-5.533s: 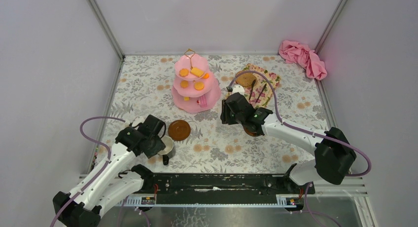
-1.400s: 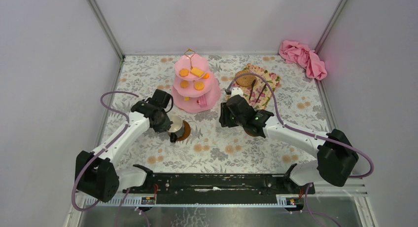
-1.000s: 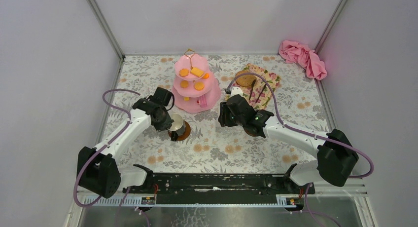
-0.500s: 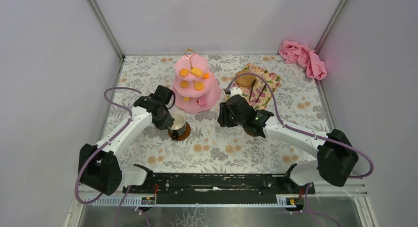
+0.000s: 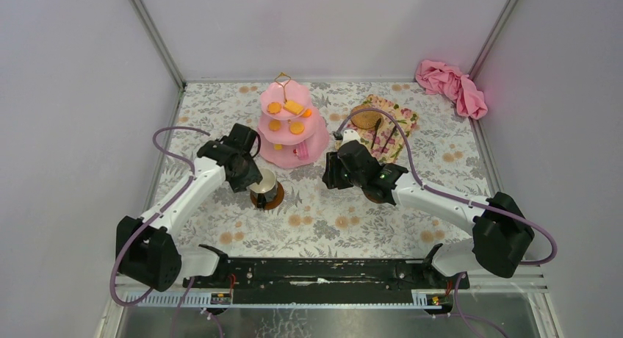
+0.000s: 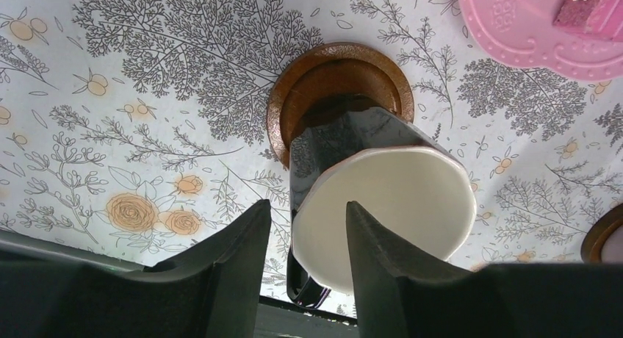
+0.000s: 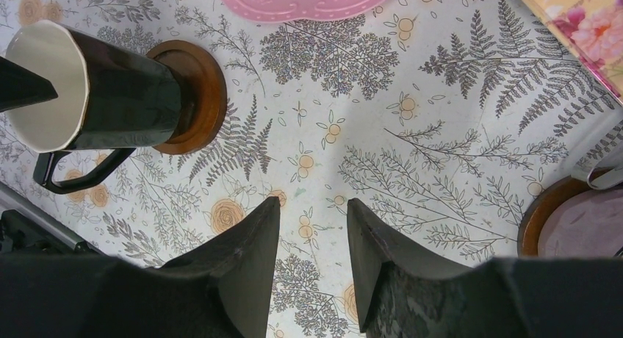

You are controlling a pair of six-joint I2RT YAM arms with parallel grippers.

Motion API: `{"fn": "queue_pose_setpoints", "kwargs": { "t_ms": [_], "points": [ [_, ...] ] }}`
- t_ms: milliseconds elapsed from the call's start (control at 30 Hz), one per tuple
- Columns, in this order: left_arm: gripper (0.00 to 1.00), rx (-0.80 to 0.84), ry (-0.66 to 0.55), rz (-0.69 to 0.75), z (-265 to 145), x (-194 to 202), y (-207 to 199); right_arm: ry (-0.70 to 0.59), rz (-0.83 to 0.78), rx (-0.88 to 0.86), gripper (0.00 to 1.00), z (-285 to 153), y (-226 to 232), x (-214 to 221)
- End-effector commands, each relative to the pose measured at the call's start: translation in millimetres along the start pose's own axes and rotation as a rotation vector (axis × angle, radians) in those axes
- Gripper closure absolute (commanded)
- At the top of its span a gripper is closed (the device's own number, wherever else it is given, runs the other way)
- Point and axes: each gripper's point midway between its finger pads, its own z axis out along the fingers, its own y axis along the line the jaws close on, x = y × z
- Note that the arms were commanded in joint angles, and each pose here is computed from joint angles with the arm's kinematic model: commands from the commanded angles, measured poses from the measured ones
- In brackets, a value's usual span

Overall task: Serve the afternoon tea
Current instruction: Place the cup on the coaster, then reset both arms

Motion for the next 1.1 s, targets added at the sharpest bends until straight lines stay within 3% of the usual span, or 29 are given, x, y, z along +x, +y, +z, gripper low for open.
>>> {"fn": "queue_pose_setpoints", "kwargs": {
  "t_ms": [0, 233, 700, 733, 767, 800, 900, 1000, 1067],
  "points": [
    [0.49, 0.048, -0.053, -0.019, -22.8, -13.0, -5.0, -0.03, -0.004, -0.033, 0.54, 2.1, 10.8, -8.2],
    [0.37, 0.146, -0.188, -0.083, -57.1, -30.3, -6.2, -0.02, -0.017, 0.007, 0.53, 5.8, 8.4, -13.6],
    [0.27, 0.287, -0.561, -0.172, -141.6, -97.6, -8.7, -0.114, -0.038, 0.099, 0.52, -4.5, 2.0, -50.9],
    [0.25, 0.295, -0.58, -0.179, -144.2, -102.2, -10.3, -0.122, -0.046, 0.113, 0.52, -7.0, 0.4, -54.7],
    [0.09, 0.306, -0.594, -0.181, -146.2, -105.8, -13.4, -0.133, -0.052, 0.132, 0.52, -9.6, -1.8, -59.6],
    [0.01, 0.323, -0.612, -0.186, -148.3, -110.9, -17.6, -0.145, -0.058, 0.148, 0.52, -12.8, -3.9, -64.6],
    [0.0, 0.361, -0.664, -0.196, -155.0, -126.4, -30.1, -0.194, -0.074, 0.207, 0.4, -23.4, -15.9, -79.6],
    [0.0, 0.398, -0.723, -0.197, -161.5, -144.4, -44.6, -0.226, -0.047, 0.268, 0.38, -34.0, -39.8, -94.7],
    [0.0, 0.389, -0.757, -0.183, -157.5, -154.6, -50.2, -0.259, -0.011, 0.303, 0.28, -42.4, -59.0, -106.5]
  ]
}}
